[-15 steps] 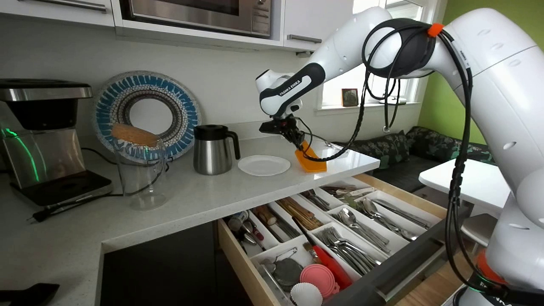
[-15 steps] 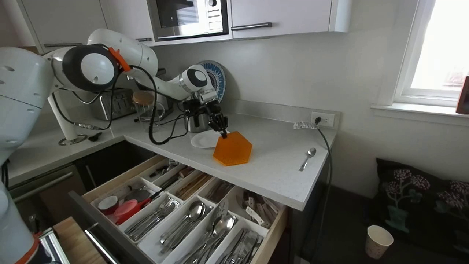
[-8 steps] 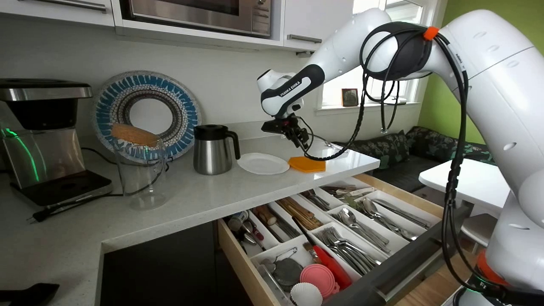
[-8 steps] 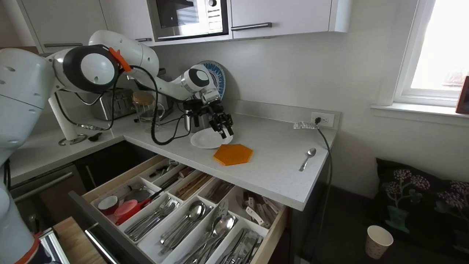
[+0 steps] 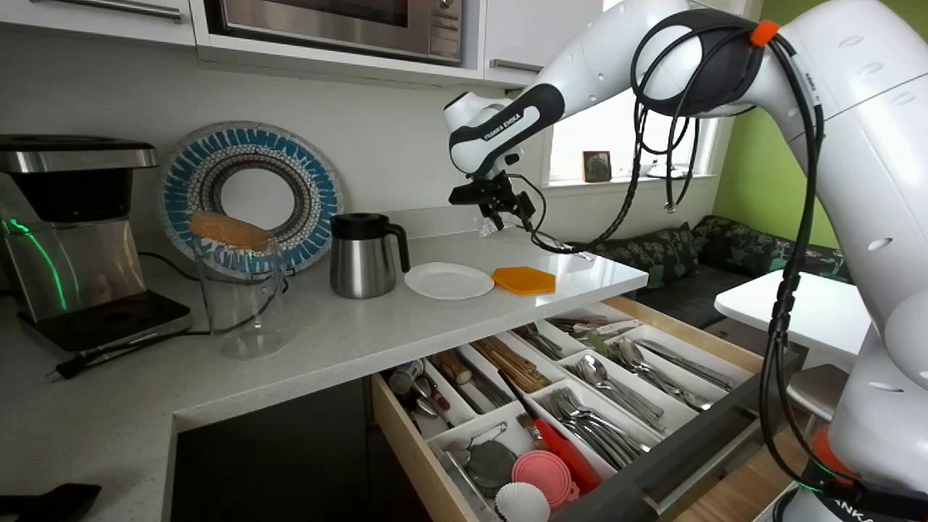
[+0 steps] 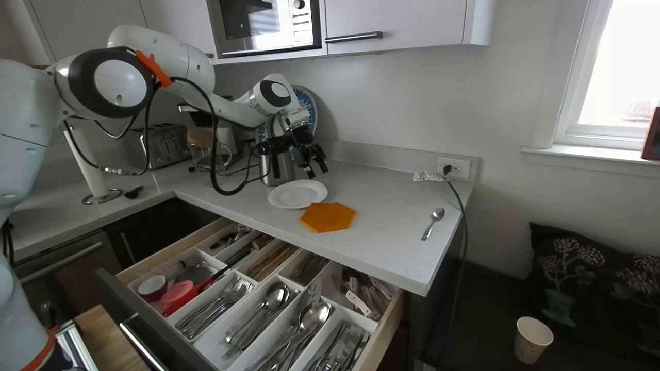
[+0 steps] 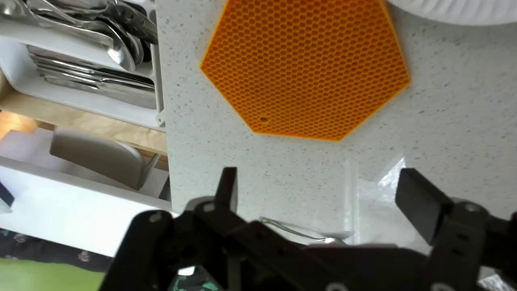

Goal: Pick up the orange mat from the drawer and put it on the kitchen counter, move the white plate on the kitchen counter a little to the left

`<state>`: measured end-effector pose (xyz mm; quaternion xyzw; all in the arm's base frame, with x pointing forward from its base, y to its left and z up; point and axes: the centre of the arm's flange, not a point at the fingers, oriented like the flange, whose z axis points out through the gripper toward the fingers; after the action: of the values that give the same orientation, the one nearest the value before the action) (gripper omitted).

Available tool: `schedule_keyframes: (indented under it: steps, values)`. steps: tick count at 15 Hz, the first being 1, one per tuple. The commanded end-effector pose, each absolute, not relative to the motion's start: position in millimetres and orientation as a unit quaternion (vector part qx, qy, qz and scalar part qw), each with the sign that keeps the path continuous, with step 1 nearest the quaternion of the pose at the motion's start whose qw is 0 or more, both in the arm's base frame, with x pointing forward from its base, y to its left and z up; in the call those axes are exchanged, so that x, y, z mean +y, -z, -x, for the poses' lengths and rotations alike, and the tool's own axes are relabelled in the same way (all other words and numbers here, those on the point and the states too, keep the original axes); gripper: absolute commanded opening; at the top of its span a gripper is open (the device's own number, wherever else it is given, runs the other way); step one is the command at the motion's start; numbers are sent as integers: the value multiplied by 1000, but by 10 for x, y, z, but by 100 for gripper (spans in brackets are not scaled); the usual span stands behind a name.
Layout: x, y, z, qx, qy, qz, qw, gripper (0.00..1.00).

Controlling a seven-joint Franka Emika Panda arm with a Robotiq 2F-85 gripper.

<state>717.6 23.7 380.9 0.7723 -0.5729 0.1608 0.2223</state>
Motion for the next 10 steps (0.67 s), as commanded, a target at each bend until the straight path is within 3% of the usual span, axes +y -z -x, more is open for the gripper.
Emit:
schedule_keyframes:
  steps: [1, 4, 7, 8, 10]
  values:
    - [460, -3870, -6769, -501, -131, -831, 204, 100]
    - [710, -3758, -6493, -427, -121, -869, 218, 100]
    - [1009, -3562, -6229, -372, -168, -868, 284, 100]
    - [909, -3649, -6592, -402, -143, -866, 262, 100]
    - [1059, -3557, -6454, -377, -153, -869, 282, 100]
